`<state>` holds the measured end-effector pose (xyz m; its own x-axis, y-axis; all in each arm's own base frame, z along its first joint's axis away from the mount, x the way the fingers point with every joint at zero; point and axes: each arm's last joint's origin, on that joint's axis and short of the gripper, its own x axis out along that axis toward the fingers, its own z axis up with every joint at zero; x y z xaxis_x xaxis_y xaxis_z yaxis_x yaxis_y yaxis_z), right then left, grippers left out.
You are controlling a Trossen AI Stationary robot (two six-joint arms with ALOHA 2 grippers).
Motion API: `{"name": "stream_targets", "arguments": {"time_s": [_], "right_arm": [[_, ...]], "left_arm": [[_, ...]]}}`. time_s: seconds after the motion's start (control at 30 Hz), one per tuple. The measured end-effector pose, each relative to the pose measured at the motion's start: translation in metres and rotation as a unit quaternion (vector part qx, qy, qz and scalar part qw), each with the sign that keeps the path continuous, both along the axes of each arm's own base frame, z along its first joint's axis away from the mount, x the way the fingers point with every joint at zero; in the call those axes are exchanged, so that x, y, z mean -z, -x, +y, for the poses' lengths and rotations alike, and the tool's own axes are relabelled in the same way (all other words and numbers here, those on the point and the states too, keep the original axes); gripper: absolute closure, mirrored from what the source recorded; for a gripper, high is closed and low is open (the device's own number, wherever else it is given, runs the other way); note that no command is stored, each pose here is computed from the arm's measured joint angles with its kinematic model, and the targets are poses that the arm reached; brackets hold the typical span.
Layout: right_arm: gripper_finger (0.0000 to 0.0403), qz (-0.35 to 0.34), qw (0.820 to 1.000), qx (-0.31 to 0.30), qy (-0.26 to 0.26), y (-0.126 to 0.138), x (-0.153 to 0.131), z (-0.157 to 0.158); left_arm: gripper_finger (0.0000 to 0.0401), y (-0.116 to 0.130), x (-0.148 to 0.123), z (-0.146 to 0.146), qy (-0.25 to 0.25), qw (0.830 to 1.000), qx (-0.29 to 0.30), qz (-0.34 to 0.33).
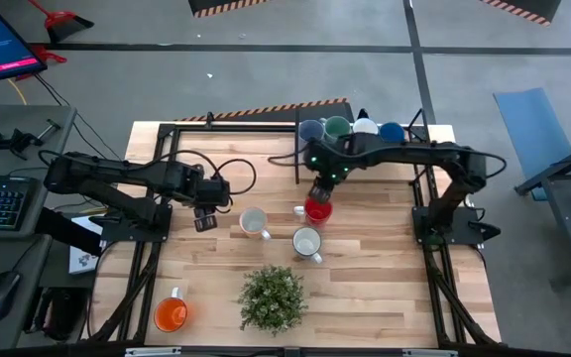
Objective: Place coffee mugs
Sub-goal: Put the red mug on the shelf
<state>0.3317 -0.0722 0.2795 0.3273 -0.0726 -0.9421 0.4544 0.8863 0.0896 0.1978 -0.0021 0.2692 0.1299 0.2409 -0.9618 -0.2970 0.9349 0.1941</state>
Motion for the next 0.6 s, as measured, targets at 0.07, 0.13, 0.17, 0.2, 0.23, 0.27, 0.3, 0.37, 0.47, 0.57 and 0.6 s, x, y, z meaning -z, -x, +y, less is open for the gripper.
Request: {"name": "stream_targets", "arguments": {"time_s": [0.07,0.13,0.17,0.2,0.23,0.27,0.3,0.37,0.47,0.57,0.6], "right_arm": [[0.0285,0.029,0.999,-0.007,-0.018,-0.003,0.011,0.0],[0.0273,0.043,0.998,-0.008,-0.033,-0.007,0.02,0.0],[0.0266,0.049,0.998,-0.006,-0.039,-0.009,0.024,0.0],[0.0259,0.055,0.998,-0.003,-0.042,-0.01,0.027,0.0],[0.0251,0.058,0.997,-0.002,-0.043,-0.011,0.029,-0.001],[0.0243,0.057,0.997,0.0,-0.043,-0.011,0.03,-0.001],[0.0236,0.056,0.997,0.004,-0.044,-0.012,0.029,-0.001],[0.0224,0.055,0.997,0.009,-0.045,-0.012,0.029,-0.001],[0.0214,0.065,0.997,0.007,-0.047,-0.01,0.03,0.001],[0.0213,0.078,0.996,0.001,-0.042,-0.011,0.032,0.006],[0.0213,0.081,0.996,-0.002,-0.041,-0.011,0.033,0.008]], "left_arm": [[0.0266,0.003,0.0,0.0,0.0,1.0,-0.001,0.011],[0.0265,0.006,-0.002,0.0,0.001,1.0,-0.001,0.013],[0.0265,0.007,-0.003,0.0,0.001,1.0,-0.001,0.01],[0.0264,0.008,-0.004,0.0,0.001,1.0,-0.001,0.005],[0.0263,0.009,-0.005,0.0,0.002,1.0,-0.001,0.001],[0.0263,0.011,-0.007,0.0,0.002,1.0,-0.001,-0.004],[0.0263,0.013,-0.009,0.0,0.002,1.0,-0.001,-0.009],[0.0263,0.015,-0.012,0.001,0.002,1.0,-0.002,-0.018],[0.0263,0.02,-0.016,0.001,0.004,0.999,-0.014,-0.034],[0.0263,0.024,-0.019,0.001,0.006,0.999,-0.025,-0.048],[0.0263,0.025,-0.02,0.001,0.007,0.998,-0.028,-0.052]]}}
